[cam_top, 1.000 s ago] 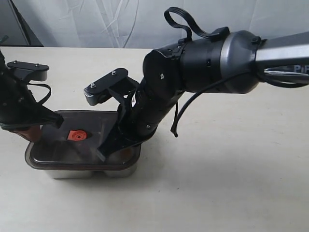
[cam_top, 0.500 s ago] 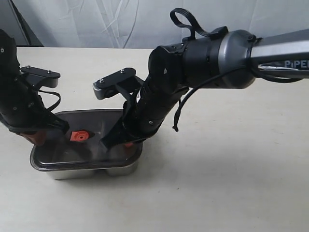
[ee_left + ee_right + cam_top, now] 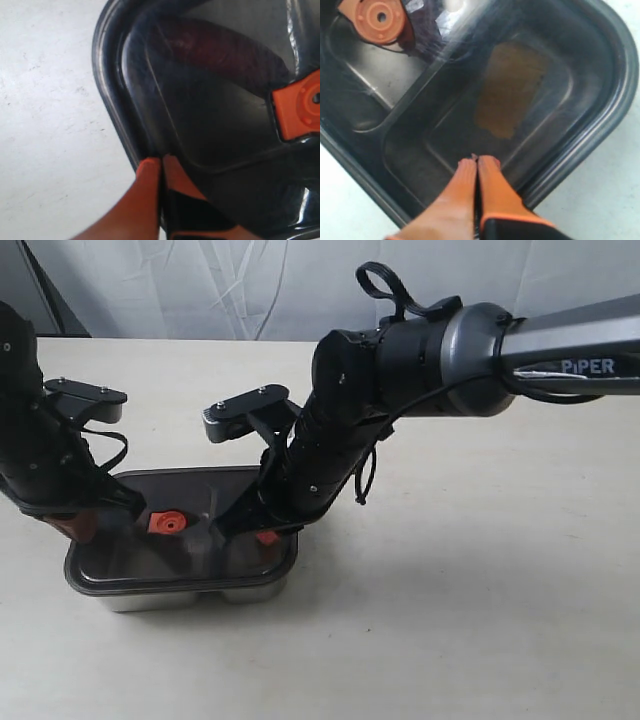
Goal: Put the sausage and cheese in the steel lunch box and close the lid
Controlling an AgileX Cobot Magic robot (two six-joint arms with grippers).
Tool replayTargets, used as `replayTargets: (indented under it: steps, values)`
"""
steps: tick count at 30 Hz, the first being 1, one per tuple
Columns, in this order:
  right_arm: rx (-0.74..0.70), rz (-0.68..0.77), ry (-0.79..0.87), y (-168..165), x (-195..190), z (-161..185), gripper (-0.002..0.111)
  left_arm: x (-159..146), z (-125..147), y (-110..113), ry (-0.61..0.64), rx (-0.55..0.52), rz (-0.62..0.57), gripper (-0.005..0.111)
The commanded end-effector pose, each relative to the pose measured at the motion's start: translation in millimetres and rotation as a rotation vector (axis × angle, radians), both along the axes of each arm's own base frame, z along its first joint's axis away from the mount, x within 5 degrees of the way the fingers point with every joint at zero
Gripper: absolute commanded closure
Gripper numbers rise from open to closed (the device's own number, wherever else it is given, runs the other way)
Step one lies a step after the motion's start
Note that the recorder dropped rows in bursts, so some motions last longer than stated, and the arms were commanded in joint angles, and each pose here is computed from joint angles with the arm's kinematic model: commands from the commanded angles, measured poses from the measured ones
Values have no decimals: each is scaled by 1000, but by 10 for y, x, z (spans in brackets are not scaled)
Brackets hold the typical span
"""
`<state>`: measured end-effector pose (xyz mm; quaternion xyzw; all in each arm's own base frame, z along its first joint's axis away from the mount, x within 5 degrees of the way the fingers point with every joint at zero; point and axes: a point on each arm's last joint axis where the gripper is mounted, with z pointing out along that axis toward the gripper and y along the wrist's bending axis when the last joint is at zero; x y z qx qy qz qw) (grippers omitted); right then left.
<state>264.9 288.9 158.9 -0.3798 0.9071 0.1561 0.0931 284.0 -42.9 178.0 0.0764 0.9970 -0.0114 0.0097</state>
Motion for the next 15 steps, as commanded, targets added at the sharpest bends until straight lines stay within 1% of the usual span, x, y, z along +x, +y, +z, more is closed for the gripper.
replayTargets:
  steps: [1, 2, 4, 5, 6, 7, 8, 10, 11, 12, 13, 14, 15]
  values:
    - [-139, 54, 121, -105, -106, -343, 109, -57, -184, -102, 60, -53, 38, 107]
    - [-133, 52, 113, -102, -102, -324, 109, -43, -174, -99, 39, -52, 35, 107]
    - [-89, 43, 62, -91, -85, -168, 109, -35, -57, -92, -31, -55, 29, 107]
    - [-38, 34, 1, -85, -70, 21, 109, -43, 92, -90, -104, -67, 29, 107]
    - [-6, 30, -37, -88, -68, 153, 109, -64, 189, -86, -140, -73, 29, 107]
    - [53, 19, -114, -115, -79, 436, 109, -121, 412, -72, -224, -83, 29, 107]
    - [80, 17, -145, -137, -98, 577, 109, -157, 530, -60, -273, -85, 30, 107]
    - [151, 20, -234, -259, -211, 1015, 109, -351, 965, -21, -452, -109, 30, 107]
    - [171, 10, -249, -310, -262, 1109, 109, -427, 1090, -8, -508, -119, 30, 107]
    - [197, 4, -277, -422, -372, 1225, 109, -616, 1319, 23, -605, -139, 35, 107]
    - [209, -4, -293, -501, -444, 1265, 109, -729, 1430, 40, -659, -156, 48, 107]
    - [238, -26, -322, -676, -610, 1323, 109, -957, 1605, 72, -768, -192, 67, 107]
    - [252, -34, -338, -776, -705, 1327, 109, -1099, 1689, 93, -833, -215, 78, 107]
